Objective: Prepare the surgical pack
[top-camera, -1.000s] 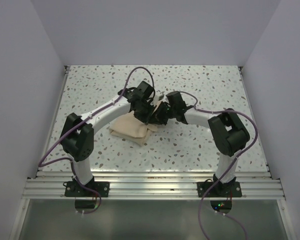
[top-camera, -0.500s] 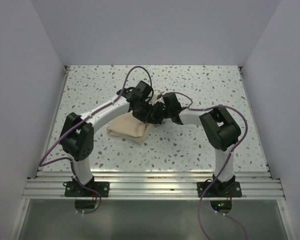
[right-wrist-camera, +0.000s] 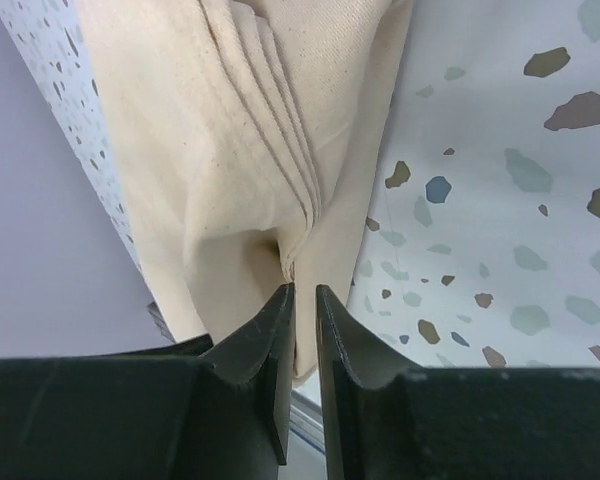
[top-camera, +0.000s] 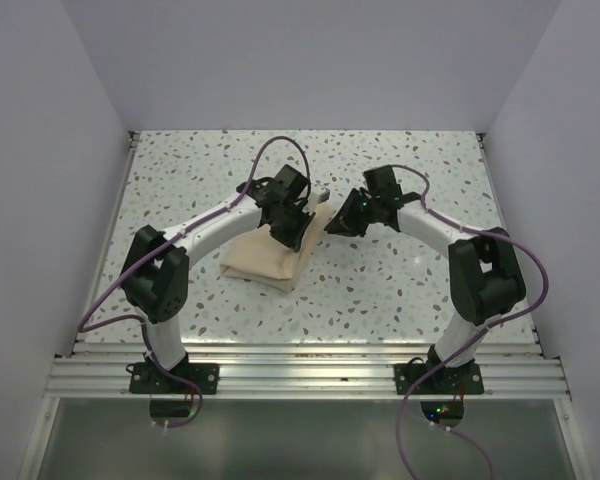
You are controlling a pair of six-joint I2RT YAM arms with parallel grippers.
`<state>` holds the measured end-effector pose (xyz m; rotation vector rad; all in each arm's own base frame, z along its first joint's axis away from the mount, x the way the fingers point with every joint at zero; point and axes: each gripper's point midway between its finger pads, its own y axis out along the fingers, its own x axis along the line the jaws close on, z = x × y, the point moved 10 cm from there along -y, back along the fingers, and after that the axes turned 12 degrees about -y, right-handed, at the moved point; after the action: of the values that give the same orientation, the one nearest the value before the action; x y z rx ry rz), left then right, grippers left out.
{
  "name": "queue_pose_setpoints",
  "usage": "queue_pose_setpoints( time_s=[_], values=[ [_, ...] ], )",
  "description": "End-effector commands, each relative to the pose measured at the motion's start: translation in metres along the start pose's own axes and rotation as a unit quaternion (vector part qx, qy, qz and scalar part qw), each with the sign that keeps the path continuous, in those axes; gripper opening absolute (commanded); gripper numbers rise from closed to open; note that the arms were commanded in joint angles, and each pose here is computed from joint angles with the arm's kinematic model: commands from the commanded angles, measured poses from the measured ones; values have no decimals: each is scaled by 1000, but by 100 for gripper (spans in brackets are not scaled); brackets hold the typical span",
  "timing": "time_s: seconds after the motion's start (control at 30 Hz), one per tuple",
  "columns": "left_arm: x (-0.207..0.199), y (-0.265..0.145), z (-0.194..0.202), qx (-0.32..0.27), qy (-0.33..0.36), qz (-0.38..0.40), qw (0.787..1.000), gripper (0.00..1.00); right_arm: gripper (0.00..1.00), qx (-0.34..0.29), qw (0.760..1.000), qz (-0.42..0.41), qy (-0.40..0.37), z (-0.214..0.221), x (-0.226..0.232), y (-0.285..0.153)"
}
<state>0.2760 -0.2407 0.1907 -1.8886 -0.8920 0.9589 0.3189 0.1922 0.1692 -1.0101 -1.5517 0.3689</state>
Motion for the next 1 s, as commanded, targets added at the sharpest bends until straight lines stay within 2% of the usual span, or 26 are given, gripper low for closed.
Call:
queue_pose_setpoints(
  time_s=[0.0,0.13,0.47,0.6,0.77,0.83,0.97],
  values=[
    [-14,-12,-1,-12,18,46,999,0,17,-8,999,8,-39,1,2,-16],
    [-16,-16,-1,-15,21,57,998,0,8,-27,998,-55,-20,-4,8,-5],
    [-20,-22,-2,-20,35,78,996,0,0,-37,993,-105,46,-7,10,38],
    [-21,-21,-2,-18,39,89,995,0,0,-33,995,-76,51,-1,12,63],
    [-25,-15,2,-7,43,96,994,0,0,-61,994,-31,80,-1,0,87],
    [-25,-11,7,1,43,97,994,0,1,-60,996,-9,70,-4,-2,83],
    [-22,-3,14,14,38,97,994,0,5,-50,998,18,29,-9,-3,49]
  ],
)
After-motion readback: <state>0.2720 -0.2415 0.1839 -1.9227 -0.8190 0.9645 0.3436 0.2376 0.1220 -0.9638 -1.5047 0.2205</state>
